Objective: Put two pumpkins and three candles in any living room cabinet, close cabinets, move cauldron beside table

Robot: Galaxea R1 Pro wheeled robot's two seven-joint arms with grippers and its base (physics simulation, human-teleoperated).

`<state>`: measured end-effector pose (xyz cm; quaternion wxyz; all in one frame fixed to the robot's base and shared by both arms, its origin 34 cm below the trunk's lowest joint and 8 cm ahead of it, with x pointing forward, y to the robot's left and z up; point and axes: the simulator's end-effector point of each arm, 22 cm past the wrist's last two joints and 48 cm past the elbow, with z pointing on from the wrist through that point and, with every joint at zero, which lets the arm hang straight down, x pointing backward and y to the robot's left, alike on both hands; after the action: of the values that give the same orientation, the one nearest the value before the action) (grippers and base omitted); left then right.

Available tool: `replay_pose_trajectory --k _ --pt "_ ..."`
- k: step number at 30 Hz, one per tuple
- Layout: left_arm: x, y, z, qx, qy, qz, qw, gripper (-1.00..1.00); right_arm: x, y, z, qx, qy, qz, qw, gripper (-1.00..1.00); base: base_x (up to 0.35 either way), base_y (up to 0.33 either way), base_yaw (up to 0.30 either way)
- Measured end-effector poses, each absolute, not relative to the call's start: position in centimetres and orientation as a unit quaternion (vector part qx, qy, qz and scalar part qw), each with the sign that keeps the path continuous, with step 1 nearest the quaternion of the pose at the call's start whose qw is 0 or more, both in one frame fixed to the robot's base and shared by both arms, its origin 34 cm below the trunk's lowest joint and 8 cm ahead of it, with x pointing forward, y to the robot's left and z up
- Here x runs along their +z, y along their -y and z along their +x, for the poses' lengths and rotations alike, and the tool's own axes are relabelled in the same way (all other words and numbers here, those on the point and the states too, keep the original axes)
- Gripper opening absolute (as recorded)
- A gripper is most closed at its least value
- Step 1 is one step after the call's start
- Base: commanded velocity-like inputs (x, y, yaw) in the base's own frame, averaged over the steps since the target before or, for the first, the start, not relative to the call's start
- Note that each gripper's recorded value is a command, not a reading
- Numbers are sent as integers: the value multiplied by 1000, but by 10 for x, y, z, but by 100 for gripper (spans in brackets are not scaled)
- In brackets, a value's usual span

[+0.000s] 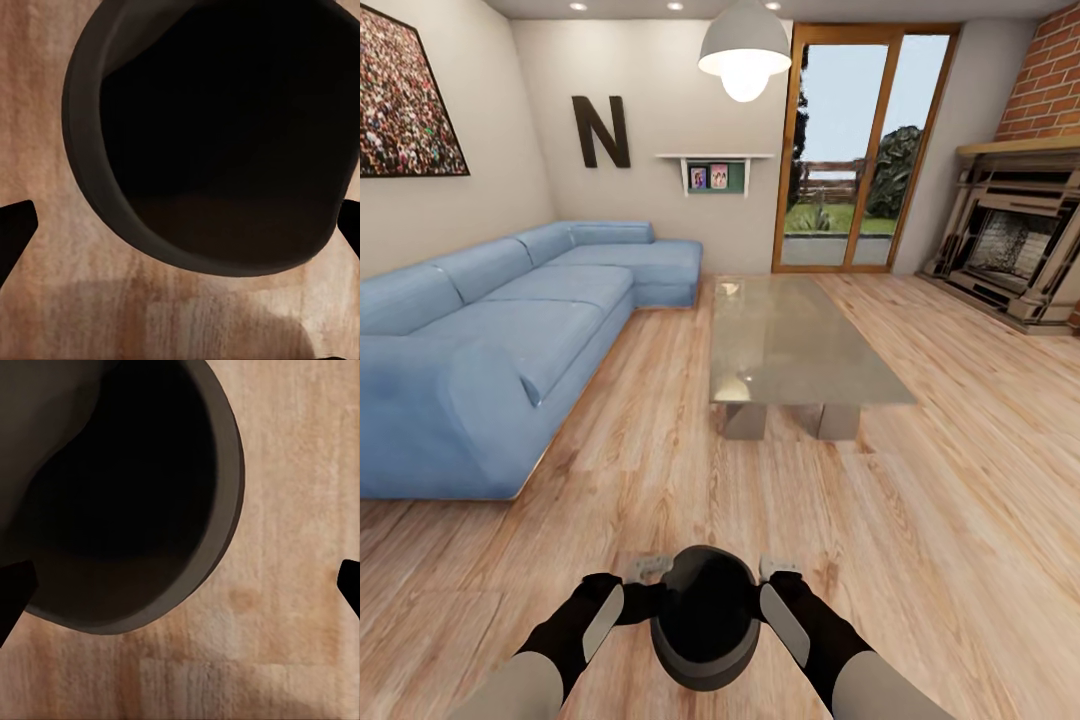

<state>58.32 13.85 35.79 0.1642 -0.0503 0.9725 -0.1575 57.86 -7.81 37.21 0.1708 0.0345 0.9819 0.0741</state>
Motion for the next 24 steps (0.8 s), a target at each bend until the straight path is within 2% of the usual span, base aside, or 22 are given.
replay_pose_trajectory --k 24 --pt "308 -144 580 -154 -969 -54 188 100 319 83 568 78 -981 54 170 100 0 0 0"
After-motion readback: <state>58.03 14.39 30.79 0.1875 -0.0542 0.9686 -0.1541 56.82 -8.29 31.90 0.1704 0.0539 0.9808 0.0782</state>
